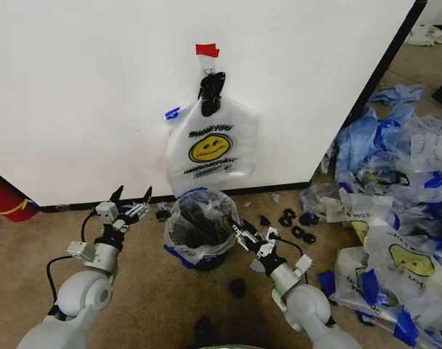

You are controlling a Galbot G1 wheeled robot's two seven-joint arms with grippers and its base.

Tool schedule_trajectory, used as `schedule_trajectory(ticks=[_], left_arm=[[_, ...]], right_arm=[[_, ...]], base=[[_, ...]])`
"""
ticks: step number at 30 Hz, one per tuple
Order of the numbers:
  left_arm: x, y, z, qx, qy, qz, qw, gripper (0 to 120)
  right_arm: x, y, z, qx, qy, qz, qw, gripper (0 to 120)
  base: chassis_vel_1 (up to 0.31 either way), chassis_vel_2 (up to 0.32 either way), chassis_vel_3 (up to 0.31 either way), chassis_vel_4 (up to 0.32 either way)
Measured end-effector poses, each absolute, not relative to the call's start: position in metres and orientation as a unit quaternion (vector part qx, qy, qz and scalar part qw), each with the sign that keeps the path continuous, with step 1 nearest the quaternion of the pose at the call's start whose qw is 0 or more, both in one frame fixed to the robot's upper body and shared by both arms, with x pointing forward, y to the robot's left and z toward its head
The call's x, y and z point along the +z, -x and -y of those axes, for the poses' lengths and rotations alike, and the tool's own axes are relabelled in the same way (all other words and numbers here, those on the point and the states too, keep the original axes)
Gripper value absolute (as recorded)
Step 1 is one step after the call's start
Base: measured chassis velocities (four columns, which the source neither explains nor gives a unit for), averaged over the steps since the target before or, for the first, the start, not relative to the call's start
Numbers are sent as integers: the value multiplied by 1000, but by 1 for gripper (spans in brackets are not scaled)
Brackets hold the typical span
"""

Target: Pick up the garbage bag from the wall and place it over the trash bin.

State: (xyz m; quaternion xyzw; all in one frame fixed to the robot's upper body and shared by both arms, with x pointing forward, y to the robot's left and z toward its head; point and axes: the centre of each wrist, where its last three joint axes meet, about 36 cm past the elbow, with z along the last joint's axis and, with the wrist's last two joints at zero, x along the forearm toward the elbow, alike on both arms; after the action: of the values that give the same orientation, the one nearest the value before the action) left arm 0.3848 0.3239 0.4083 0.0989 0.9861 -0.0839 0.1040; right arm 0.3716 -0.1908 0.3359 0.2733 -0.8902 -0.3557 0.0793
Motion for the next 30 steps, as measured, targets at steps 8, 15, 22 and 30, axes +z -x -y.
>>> schedule_trajectory(ticks=[8, 15, 22, 30], left_arm=[[406, -385, -326, -82, -96, -987, 101, 100], [406, -386, -326, -83, -96, -987, 101, 100], [405, -389, -323, -88, -94, -986, 109, 100], [396, -392, -329, -57, -66, -985, 150, 100]], right_arm=[[348, -363, 195, -341, -276, 896, 69, 100], [377, -350, 214, -286, -277, 917, 40, 100], [392, -343, 241, -178, -266, 947, -19, 100], [402, -327, 270, -26, -160, 981, -106, 100]], base=[[0, 0, 0, 0], [0, 0, 0, 0], [0, 0, 0, 0], [0, 0, 0, 0]])
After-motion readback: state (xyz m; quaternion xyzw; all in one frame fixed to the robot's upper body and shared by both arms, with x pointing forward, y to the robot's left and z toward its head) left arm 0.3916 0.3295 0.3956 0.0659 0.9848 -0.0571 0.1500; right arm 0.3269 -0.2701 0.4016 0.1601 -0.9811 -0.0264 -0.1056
